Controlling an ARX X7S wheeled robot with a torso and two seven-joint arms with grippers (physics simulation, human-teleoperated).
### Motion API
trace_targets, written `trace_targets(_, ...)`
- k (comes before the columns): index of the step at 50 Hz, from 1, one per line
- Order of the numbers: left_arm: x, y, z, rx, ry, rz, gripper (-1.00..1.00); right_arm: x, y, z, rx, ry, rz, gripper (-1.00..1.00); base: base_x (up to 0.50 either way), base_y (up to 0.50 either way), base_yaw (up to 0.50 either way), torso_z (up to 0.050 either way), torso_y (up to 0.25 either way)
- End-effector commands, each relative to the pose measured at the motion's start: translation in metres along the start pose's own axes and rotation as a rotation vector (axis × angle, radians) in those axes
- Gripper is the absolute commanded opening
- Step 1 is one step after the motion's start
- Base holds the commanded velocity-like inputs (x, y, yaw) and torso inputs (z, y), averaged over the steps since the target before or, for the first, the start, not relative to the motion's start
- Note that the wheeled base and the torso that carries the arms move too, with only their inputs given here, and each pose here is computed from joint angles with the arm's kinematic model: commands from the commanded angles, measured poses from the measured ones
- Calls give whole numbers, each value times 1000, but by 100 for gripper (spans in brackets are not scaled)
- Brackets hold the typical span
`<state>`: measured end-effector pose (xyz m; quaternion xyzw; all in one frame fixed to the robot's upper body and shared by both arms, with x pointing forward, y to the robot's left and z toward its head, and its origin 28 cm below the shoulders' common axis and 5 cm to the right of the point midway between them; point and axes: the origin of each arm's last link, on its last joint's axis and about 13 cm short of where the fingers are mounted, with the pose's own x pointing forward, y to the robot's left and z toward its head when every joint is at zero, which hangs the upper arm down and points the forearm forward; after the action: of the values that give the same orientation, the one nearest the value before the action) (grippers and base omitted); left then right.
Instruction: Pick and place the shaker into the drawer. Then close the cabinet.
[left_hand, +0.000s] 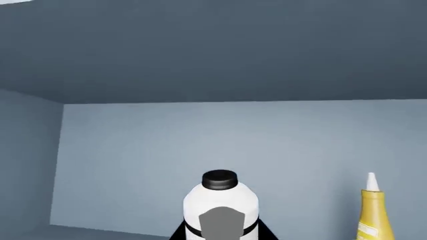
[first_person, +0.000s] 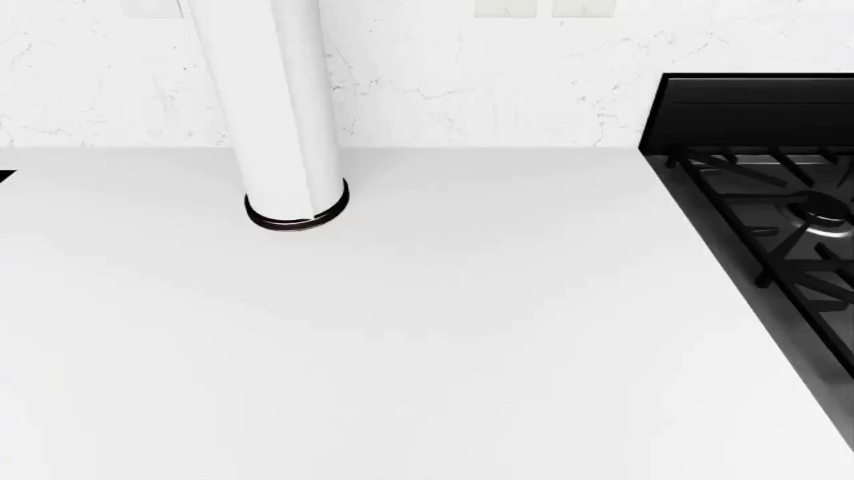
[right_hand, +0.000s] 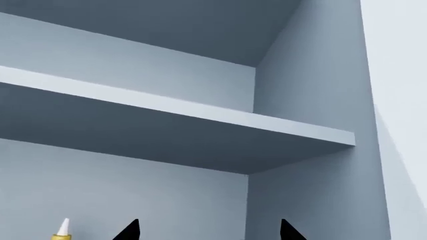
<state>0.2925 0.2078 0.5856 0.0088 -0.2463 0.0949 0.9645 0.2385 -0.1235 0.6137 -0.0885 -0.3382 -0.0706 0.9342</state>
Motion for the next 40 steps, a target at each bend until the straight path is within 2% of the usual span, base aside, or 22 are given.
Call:
trace_targets(1, -3, 7, 11, -20, -49, 21, -100, -5, 6, 9, 26, -43, 45, 100, 0, 0, 0, 0, 0)
trace_targets(5, -2, 7, 9, -14, -41, 23, -100, -8, 8, 17, 70, -99, 83, 100, 0, 0, 0, 0, 0)
trace_targets(7, -2, 7, 8, -10, -40, 24, -100, -9, 9, 16, 85, -88, 95, 100, 0, 0, 0, 0, 0)
trace_targets(14, -1, 7, 6, 4, -34, 31, -100, -9, 14, 10, 153, -14, 112, 100, 0, 0, 0, 0, 0)
trace_targets(23, 2, 8, 2, 14, -18, 46, -100, -16, 22, 2, 240, 171, 67, 100, 0, 0, 0, 0, 0)
trace_targets(40, 6, 10, -8, 41, 16, 62, -100, -31, 29, 12, 224, 189, 88, 100, 0, 0, 0, 0, 0)
